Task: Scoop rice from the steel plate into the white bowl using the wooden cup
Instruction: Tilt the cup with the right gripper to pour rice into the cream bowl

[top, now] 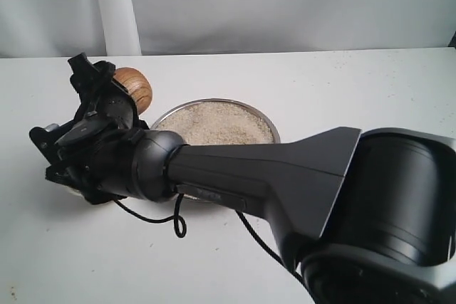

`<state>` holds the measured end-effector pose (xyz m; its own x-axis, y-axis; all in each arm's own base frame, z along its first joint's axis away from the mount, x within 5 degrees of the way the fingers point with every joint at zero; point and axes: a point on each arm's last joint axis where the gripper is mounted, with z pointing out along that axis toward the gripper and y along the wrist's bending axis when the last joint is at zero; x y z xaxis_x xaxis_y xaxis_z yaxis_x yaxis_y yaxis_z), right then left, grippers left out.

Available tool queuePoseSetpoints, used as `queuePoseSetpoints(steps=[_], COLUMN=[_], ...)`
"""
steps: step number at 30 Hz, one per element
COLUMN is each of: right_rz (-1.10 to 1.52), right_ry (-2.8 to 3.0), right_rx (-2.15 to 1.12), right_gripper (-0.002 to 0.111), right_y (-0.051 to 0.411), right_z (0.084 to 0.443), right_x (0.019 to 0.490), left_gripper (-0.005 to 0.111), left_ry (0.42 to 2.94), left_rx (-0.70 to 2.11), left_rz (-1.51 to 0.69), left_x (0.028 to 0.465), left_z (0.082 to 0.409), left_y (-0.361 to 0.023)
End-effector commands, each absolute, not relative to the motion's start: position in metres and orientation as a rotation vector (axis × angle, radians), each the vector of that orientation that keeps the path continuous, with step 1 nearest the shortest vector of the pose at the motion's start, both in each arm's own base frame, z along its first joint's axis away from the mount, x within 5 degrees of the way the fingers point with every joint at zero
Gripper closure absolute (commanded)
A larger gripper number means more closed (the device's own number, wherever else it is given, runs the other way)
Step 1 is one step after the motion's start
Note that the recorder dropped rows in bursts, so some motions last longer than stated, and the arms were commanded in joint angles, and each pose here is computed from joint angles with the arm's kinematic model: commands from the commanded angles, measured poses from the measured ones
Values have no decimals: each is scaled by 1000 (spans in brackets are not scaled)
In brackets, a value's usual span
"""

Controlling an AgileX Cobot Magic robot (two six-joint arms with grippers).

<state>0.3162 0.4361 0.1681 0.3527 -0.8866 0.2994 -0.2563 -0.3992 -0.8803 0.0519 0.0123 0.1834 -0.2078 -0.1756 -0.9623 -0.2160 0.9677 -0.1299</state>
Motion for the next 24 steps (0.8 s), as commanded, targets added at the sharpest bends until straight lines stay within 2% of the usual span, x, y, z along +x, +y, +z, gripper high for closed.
queuePoseSetpoints(steps=[1, 13, 24], right_rz=[-1081, -1208, -1256], right_ry=[934, 878, 795], right_rx=[-1844, -1886, -1881], right_gripper=[108, 108, 108], right_y=[444, 438, 443], right_z=[175, 162, 164], right_x=[306, 299, 293], left_gripper=[107, 107, 107], left_ry=[1790, 1790, 1790], left_rx=[-293, -293, -293], left_rz=[30, 30, 30], left_x=[53, 53, 53], left_z=[183, 183, 183], left_y=[12, 12, 12])
